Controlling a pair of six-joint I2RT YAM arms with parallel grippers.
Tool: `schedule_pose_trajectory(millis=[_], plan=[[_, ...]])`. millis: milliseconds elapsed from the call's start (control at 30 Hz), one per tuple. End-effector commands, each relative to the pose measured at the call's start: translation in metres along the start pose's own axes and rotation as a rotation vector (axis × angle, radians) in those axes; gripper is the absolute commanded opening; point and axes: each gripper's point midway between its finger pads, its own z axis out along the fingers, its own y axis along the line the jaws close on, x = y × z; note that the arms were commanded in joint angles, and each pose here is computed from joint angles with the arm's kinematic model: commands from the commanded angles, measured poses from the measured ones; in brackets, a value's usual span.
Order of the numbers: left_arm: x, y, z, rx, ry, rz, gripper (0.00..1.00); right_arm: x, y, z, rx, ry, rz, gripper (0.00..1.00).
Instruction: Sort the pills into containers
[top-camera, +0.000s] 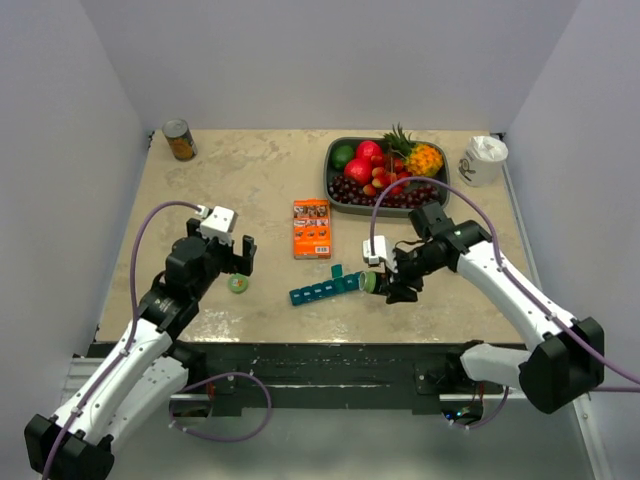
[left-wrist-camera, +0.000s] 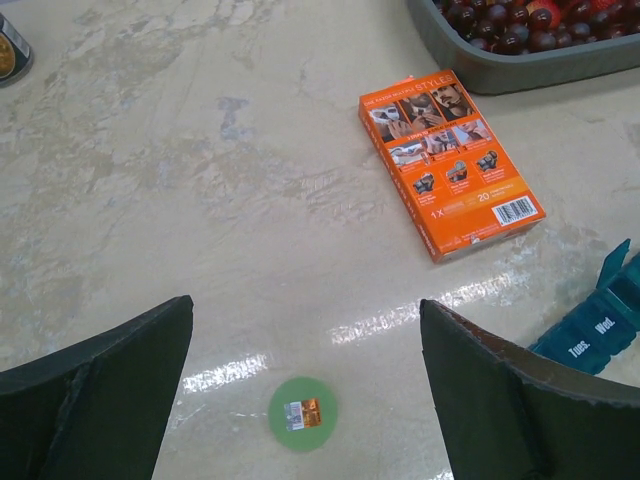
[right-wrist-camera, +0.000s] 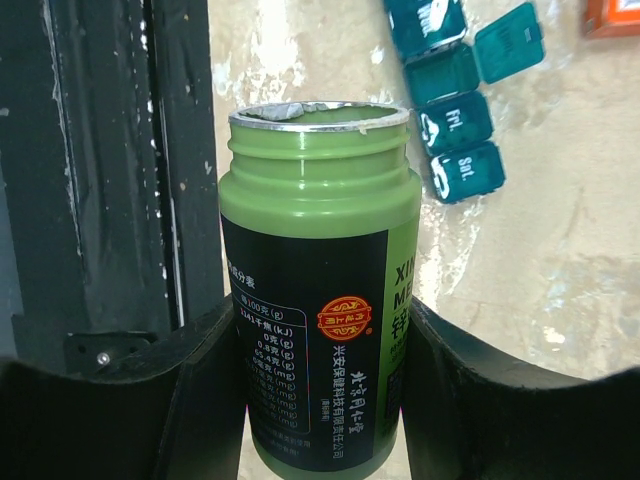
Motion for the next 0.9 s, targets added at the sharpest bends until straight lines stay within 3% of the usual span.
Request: schedule_pose_trajectory(millis=[0,233,433,867], plan=[[-0.023,0.005,-0.004,-0.023,-0.061,-0.017,0.99,-0.010,-0.019,0.003,0.046,0.029,0.014,0.00],[-0.023,0.004,-0.003,-0.014,-0.060,-0.018,0.99,-0.010,-0.038,0.021,0.077,0.076,0.052,0.00],[-0.027,0.005,-0.005,-0.014,-0.074,-0.015,0.99,0.001,-0.030,0.043,-0.034,0.172,0.123,0.00],[-0.030,0.000,-0.008,0.014,-0.090,-0.011,0.99,-0.002,-0.040,0.069,0.007,0.260,0.192,0.00]])
